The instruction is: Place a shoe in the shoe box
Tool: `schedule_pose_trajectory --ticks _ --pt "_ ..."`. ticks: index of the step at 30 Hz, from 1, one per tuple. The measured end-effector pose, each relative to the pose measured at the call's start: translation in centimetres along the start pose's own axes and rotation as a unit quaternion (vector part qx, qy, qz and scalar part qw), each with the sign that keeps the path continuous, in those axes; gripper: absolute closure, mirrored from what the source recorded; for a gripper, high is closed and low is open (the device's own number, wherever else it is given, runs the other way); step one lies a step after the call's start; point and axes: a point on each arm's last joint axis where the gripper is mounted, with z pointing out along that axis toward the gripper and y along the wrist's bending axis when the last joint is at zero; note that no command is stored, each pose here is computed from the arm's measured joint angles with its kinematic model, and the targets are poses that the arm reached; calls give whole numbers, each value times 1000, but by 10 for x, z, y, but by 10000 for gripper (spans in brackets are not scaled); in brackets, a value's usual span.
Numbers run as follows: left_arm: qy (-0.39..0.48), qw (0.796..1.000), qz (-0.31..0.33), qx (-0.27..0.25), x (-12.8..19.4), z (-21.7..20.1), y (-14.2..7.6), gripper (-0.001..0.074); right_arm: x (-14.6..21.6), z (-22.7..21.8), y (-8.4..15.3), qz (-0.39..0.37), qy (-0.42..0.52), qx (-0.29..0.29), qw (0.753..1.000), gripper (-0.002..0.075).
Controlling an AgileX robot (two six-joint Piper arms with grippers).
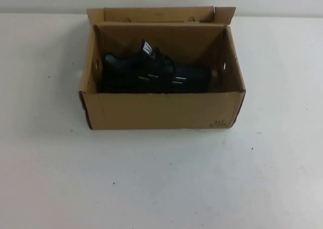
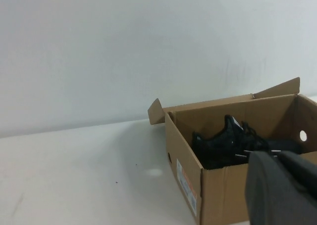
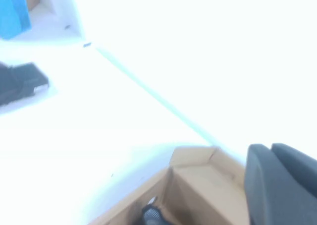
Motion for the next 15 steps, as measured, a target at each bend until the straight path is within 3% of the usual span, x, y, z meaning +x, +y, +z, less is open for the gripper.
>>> schedule_pose_trajectory --ticks 8,15 --pt "25 999 -28 -12 41 27 3 736 -19 -77 22 -37 -60 38 997 741" --pt "40 999 -33 -13 54 33 3 736 4 -112 31 -49 -61 81 994 741"
